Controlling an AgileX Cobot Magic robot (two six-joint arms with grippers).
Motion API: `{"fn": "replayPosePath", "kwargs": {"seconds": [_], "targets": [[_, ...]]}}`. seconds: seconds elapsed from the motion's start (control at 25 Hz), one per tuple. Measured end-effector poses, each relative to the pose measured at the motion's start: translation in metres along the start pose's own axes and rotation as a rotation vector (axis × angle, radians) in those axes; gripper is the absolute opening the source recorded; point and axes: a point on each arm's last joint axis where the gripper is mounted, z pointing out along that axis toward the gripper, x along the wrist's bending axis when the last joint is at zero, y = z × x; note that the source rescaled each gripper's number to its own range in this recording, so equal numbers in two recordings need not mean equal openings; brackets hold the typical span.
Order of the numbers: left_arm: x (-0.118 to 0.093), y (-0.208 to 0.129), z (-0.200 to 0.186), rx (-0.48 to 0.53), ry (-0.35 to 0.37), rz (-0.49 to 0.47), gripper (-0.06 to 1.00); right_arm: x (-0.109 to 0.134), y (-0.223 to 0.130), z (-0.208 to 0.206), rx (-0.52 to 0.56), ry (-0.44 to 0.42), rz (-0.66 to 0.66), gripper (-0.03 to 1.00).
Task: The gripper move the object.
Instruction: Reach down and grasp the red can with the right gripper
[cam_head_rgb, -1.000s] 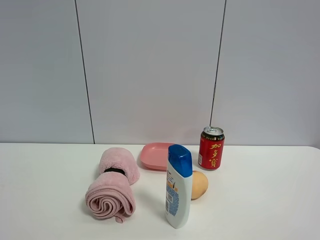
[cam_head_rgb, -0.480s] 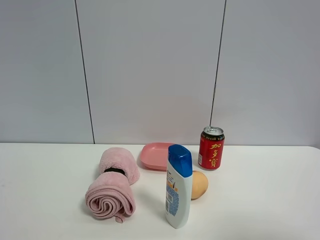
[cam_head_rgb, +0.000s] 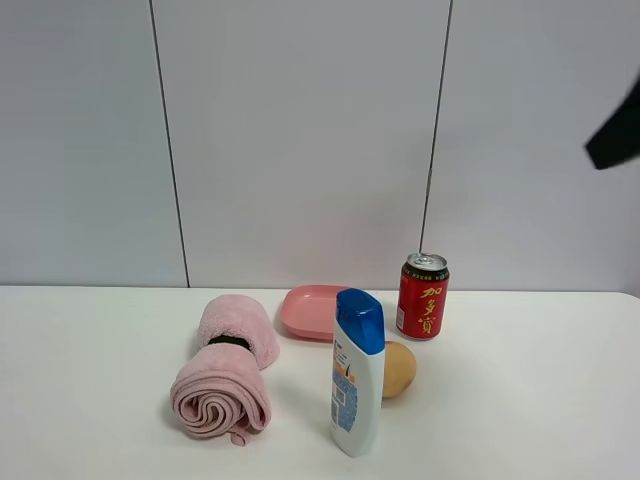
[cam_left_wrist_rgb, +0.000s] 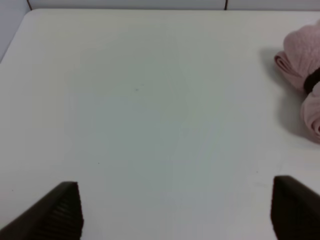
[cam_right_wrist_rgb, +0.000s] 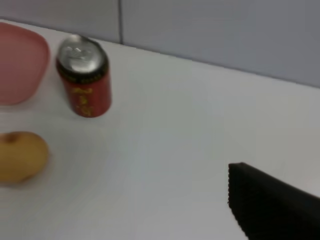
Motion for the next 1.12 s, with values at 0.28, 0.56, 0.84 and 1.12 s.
{"fn": "replayPosePath", "kwargs": {"seconds": [0.28,0.56,0.84,1.12], "targets": [[0.0,0.0,0.0,0.0,0.0,0.0,1.0,0.021,0.075,0.078,0.042,0.084,-0.07,1.0],[0.0,0.0,0.0,0.0,0.0,0.0,1.0,0.025,0.097,0.153,0.202,0.025,0.062,1.0],[0.0,0.0,0.0,0.0,0.0,0.0,1.0,0.018,0.078,0.21,0.375,-0.068,0.073,1.0],[0.0,0.0,0.0,0.0,0.0,0.0,1.0,0.018,0.062,0.242,0.424,-0.08,0.082,1.0]]}}
